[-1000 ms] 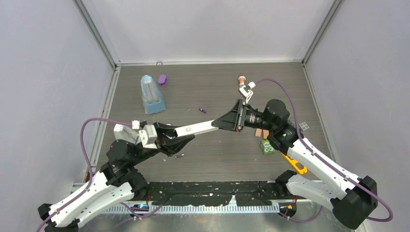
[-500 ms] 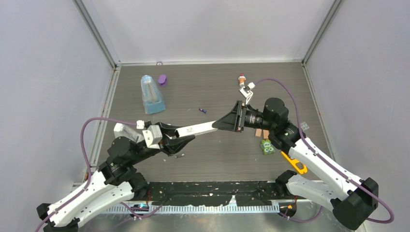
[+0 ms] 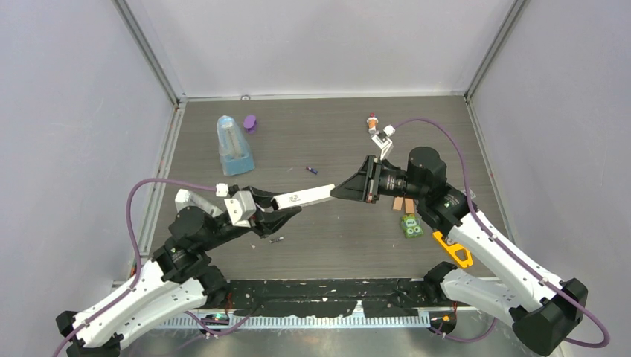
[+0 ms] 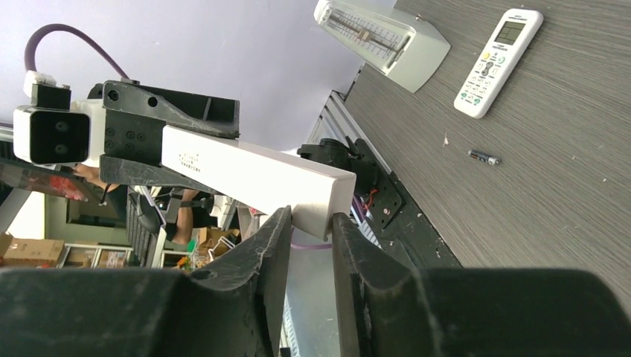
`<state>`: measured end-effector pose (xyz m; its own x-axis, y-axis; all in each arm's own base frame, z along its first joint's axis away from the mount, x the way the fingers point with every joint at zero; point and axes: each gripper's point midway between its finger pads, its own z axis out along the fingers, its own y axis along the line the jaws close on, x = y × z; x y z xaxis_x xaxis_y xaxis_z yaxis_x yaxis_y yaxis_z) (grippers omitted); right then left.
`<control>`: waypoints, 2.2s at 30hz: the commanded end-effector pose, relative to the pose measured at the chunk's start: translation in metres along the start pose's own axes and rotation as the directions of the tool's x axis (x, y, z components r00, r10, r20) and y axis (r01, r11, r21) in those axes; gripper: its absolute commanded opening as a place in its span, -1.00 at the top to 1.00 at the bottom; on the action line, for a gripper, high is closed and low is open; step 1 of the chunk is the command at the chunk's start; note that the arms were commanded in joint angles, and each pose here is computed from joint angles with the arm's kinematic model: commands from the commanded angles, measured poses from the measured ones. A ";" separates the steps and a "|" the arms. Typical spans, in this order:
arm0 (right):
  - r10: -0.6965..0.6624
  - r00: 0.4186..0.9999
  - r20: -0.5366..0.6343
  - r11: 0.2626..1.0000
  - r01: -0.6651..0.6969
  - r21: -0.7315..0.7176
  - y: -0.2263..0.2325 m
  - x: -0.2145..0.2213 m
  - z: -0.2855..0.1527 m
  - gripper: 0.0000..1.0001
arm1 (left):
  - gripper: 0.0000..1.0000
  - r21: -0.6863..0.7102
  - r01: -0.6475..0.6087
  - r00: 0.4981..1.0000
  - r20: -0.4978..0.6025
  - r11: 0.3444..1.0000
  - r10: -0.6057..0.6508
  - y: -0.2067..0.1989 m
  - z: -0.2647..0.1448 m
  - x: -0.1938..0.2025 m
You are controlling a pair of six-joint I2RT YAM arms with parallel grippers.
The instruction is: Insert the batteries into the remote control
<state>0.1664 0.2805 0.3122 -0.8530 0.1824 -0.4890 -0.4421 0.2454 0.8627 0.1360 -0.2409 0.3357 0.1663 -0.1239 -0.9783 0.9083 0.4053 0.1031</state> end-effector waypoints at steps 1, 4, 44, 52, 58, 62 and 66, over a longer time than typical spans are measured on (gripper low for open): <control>-0.055 0.998 0.044 0.998 0.056 -0.025 0.019 -0.014 -0.006 0.42 | 1.00 -0.019 -0.036 0.998 0.058 0.999 0.037 0.006 0.001 -0.025; -0.062 0.997 0.050 0.998 0.063 -0.007 0.018 -0.015 -0.006 0.50 | 1.00 -0.027 -0.035 0.999 0.040 0.999 0.036 0.007 0.002 -0.021; -0.163 0.894 0.417 0.932 0.001 0.362 -0.061 -0.070 -0.029 0.90 | 1.00 -0.161 -0.039 0.982 -0.190 0.986 0.007 0.026 -0.025 0.046; -0.136 0.925 0.354 0.798 -0.110 0.593 -0.197 -0.027 -0.014 0.90 | 1.00 -0.154 -0.036 0.982 -0.188 0.987 0.007 0.025 -0.024 0.045; -0.101 0.940 0.327 0.728 -0.154 0.668 -0.252 0.004 -0.015 0.89 | 1.00 -0.120 -0.032 0.984 -0.179 0.992 0.010 0.020 -0.020 0.038; -0.101 0.950 0.297 0.663 -0.158 0.732 -0.273 0.018 -0.027 0.85 | 1.00 -0.106 -0.040 0.983 -0.184 0.994 0.020 0.019 -0.018 0.039; -0.111 0.956 0.273 0.602 -0.154 0.783 -0.282 0.025 -0.040 0.15 | 1.00 -0.091 -0.040 0.982 -0.189 0.995 0.023 0.017 -0.017 0.041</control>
<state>0.2541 0.1949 0.0679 -0.7213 0.4218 -0.5494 0.0480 0.8217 0.5679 0.1544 -0.2207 0.2723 0.0572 0.0979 -0.9935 0.8530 0.5123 0.0996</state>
